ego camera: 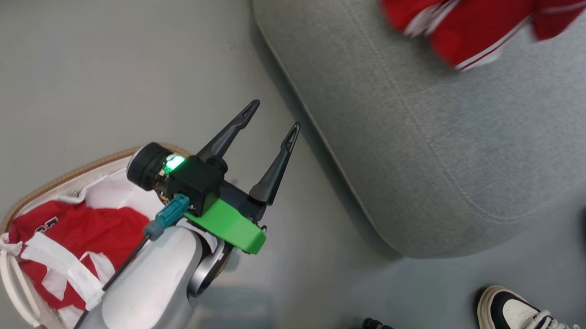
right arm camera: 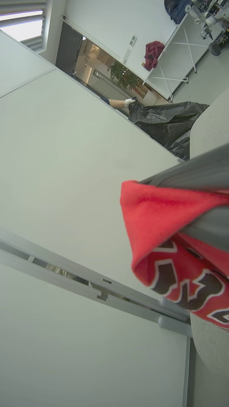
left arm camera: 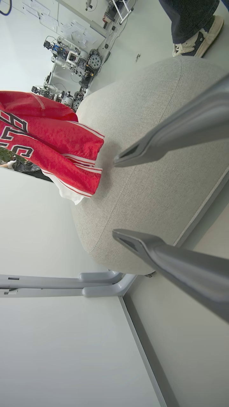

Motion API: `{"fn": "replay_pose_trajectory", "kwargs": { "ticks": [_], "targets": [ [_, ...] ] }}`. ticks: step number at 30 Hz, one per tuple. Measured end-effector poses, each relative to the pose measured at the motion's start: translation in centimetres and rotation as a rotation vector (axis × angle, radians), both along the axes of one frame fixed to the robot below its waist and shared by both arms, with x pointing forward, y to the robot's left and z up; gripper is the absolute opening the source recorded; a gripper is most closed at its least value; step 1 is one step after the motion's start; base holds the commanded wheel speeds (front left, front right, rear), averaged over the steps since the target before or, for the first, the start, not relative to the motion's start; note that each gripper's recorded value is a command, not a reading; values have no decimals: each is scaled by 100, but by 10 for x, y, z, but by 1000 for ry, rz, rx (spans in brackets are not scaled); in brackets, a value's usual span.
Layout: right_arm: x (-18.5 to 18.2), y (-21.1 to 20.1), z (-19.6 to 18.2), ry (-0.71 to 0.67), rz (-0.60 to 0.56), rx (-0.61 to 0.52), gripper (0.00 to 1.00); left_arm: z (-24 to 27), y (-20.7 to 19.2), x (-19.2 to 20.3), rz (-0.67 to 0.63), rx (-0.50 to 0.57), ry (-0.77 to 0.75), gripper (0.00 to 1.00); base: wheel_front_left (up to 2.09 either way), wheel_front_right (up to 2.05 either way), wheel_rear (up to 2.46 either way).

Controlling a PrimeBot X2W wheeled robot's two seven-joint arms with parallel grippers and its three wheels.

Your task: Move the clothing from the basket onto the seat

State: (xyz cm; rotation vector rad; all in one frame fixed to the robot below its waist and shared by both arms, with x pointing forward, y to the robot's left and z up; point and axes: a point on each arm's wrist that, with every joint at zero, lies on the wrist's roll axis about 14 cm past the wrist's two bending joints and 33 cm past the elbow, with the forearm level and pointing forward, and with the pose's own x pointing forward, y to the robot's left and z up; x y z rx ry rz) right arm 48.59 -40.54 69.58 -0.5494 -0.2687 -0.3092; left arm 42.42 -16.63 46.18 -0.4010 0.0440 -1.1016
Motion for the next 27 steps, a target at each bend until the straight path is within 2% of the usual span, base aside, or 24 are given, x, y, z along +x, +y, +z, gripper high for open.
{"fn": "replay_pose_trajectory", "kwargs": {
  "ticks": [3, 6, 11, 16, 22, 23, 24, 27],
  "targets": [
    [15, -23, 2, 31, -61, -36, 0, -10, 11, 12, 32, 13, 6, 100, 0, 0, 0],
    [26, -43, -17, 93, -120, -36, 0, -22, 23, 21, 63, 30, 24, 100, 0, 0, 0],
    [43, -56, -54, 110, -162, 82, 0, -41, 43, 33, 123, 52, 60, 100, 0, 0, 0],
    [49, -44, -136, 216, -166, 209, 0, -59, 59, 40, 165, 79, 96, 100, 0, 0, 0],
    [35, -13, -204, 299, -137, 330, 0, -66, 70, 43, 197, 100, 109, 100, 0, 0, 0],
    [30, -13, -208, 299, -145, 345, 62, -65, 70, 43, 199, 100, 109, 100, 0, 0, 0],
    [24, -12, -211, 293, -150, 361, 100, -64, 70, 43, 202, 101, 110, 100, 0, 0, 0],
    [11, -6, -217, 284, -152, 392, 100, -61, 74, 43, 221, 102, 114, 100, 0, 0, 0]
  ]
}}
